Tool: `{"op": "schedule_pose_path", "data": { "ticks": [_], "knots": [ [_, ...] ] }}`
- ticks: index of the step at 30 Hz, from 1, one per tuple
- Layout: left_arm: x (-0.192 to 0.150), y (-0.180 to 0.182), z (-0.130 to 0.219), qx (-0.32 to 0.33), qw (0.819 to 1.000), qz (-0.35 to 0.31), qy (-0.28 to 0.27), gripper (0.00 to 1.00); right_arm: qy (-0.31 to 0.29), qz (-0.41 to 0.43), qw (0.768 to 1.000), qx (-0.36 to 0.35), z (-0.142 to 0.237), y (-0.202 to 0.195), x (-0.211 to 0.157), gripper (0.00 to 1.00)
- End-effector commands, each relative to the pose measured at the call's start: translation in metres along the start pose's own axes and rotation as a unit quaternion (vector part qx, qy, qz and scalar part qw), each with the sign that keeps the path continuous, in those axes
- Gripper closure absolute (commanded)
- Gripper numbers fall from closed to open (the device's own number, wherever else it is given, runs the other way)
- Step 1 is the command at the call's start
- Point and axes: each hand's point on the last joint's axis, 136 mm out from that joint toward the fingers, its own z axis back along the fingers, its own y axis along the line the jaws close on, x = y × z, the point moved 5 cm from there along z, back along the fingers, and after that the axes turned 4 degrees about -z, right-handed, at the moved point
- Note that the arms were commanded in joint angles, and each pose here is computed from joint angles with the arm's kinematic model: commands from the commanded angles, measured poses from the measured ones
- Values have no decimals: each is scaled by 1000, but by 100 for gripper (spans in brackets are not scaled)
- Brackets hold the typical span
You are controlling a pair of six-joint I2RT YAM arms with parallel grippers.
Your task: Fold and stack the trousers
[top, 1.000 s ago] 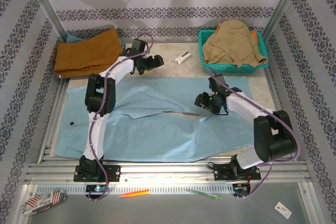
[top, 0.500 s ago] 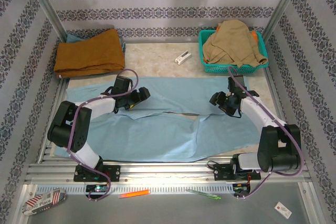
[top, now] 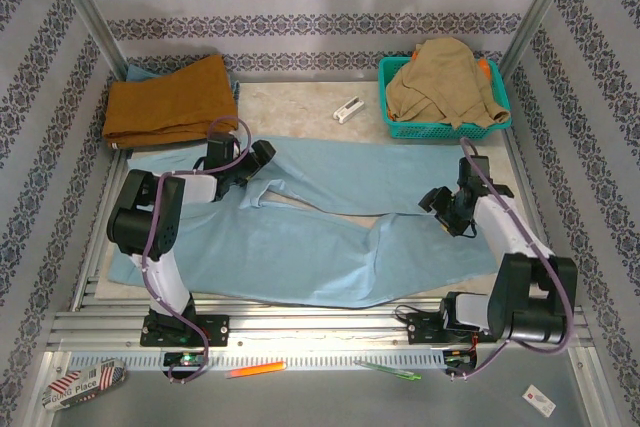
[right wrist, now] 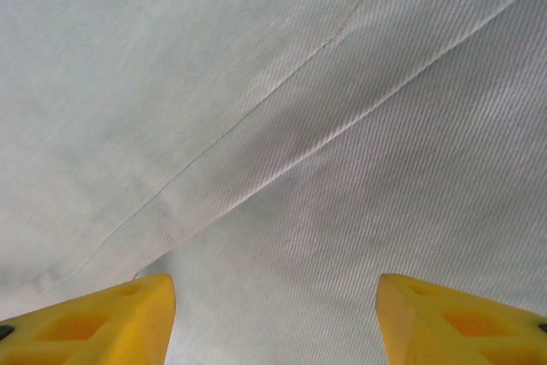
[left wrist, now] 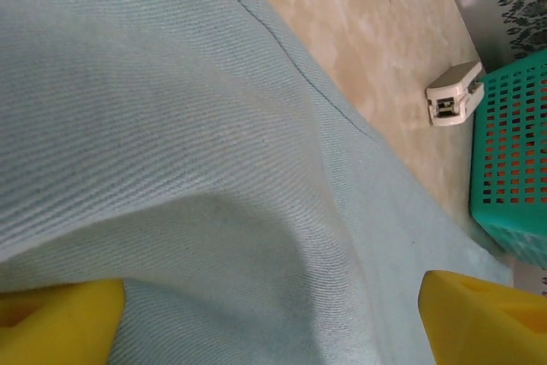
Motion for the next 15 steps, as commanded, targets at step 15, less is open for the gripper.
{"op": "schedule_pose_path", "data": {
  "ticks": [15],
  "knots": [
    [-71, 8, 116, 67, 996, -30, 53, 0, 7, -119, 990, -72, -31, -42, -16, 34]
  ]
}}
